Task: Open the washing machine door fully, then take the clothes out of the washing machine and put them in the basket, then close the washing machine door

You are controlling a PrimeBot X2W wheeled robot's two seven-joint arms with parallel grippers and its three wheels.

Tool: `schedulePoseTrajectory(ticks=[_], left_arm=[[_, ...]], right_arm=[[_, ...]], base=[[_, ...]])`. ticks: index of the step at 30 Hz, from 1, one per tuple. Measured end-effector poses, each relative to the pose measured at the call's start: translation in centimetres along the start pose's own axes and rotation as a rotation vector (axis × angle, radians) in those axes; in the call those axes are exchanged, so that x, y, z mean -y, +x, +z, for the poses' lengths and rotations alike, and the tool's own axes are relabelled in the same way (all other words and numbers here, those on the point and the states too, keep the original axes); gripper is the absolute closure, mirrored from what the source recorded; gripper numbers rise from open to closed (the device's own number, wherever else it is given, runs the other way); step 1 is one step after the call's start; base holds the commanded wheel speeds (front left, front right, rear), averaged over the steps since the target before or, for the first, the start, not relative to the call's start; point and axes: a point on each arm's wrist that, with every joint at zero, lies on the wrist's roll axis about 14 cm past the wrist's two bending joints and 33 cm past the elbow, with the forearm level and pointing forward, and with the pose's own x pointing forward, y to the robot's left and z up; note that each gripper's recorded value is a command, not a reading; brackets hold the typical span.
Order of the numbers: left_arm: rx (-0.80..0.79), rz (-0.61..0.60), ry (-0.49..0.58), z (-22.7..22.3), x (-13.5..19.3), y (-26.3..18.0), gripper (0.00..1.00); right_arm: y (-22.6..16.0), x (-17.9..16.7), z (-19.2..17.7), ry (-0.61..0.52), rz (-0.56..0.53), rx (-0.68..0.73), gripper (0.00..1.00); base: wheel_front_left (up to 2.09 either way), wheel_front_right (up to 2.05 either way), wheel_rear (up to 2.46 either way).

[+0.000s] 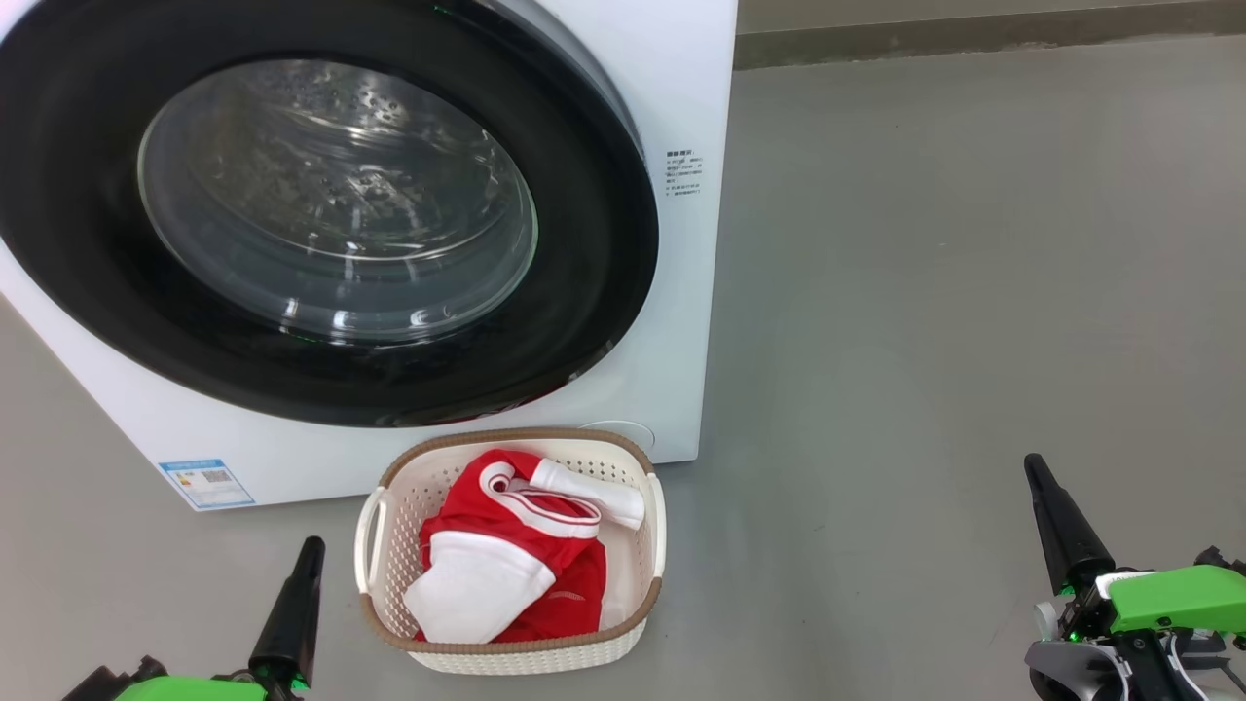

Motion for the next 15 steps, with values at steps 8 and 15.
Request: schedulePoseTrajectory(ticks=[8, 15], left_arm=[[0.0, 0.0, 0.0, 0.0, 0.0, 0.0, 1.0], [0.0, 0.0, 0.0, 0.01, 0.0, 0.0, 1.0]], right_arm=[[0.0, 0.0, 0.02, 0.0, 0.0, 0.001, 1.0], [0.0, 0.0, 0.02, 0.001, 0.0, 0.001, 1.0]], base=[[0.0, 0.0, 0.0], [0.0, 0.0, 0.0]])
